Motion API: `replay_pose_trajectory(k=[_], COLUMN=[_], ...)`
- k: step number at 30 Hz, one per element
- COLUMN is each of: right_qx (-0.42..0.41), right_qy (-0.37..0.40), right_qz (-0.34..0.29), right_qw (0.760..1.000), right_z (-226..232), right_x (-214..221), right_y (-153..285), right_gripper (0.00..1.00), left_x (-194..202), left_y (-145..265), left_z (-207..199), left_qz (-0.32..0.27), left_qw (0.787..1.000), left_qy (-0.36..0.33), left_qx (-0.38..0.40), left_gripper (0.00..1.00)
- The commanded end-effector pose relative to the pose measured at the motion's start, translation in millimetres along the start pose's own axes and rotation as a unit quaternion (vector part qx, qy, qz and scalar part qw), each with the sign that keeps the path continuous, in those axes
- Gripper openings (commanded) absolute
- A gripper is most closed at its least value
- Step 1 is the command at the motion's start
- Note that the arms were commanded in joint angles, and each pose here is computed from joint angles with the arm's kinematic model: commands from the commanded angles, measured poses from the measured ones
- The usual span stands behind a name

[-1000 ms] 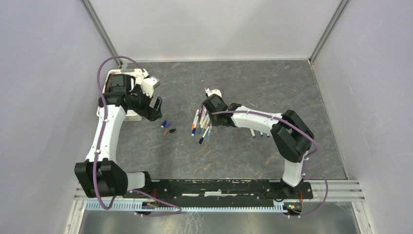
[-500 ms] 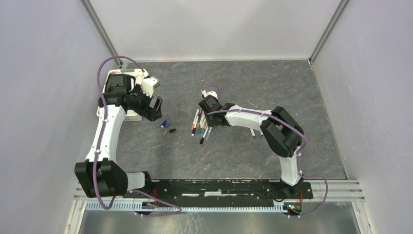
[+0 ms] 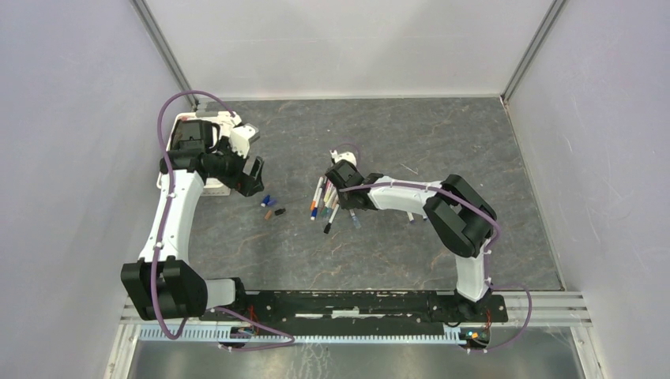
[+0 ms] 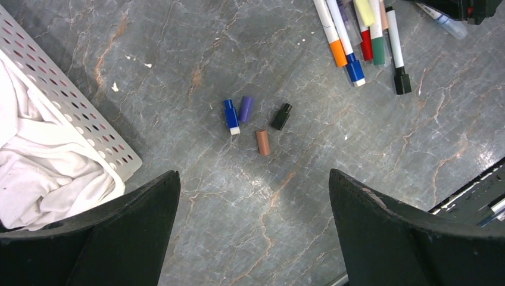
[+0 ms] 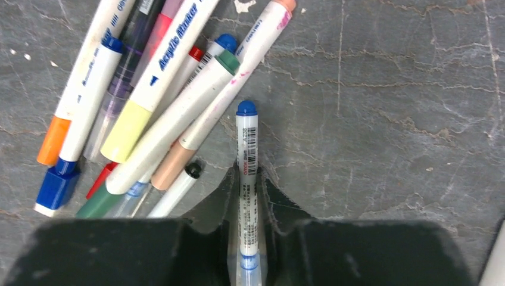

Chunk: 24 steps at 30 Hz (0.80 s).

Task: Open the pen caps
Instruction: Pick up the pen from the center of the board.

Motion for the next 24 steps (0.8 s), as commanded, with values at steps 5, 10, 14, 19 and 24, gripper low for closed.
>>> replay_pose_trajectory(k=[5, 10, 14, 19, 24], right_qx=[0.010, -0.070, -0.145, -0.214, -0.242], right_qy=[-0.012, -0.068, -0.111, -0.166, -0.206], right_qz=[-0.027, -0.111, -0.179, -0.260, -0.305], right_qw=[1.000, 0.989, 0.967, 0.927, 0.898], right_z=[-14, -9, 5, 29, 49], right_x=[-15, -46, -68, -98, -116], right_y=[34, 77, 106, 139, 158], right_gripper=[0.05, 0.02, 0.00, 0.00, 0.00], left_x=[-1, 0, 2, 3, -5], left_y=[6, 4, 3, 0, -3], left_z=[-16, -29, -41, -55, -67], left_qz=[-0.036, -0.051, -0.067, -0.086, -0.096], left_qw=[0.997, 0.990, 0.978, 0.958, 0.948], left_qy=[0.007, 0.040, 0.061, 0.069, 0.056], left_qx=[0.063, 0.125, 0.189, 0.265, 0.299], left_gripper=[1.00, 1.00, 1.00, 1.00, 1.00])
Point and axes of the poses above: each gripper's point midway between its finger pads, its own y axis back along the fingers, its own z axis along the line the jaws close on, x = y × z, the point moved 10 cm from there along y, back along the fingers, and after that the axes turned 5 degrees about y, right-handed, at the moved point
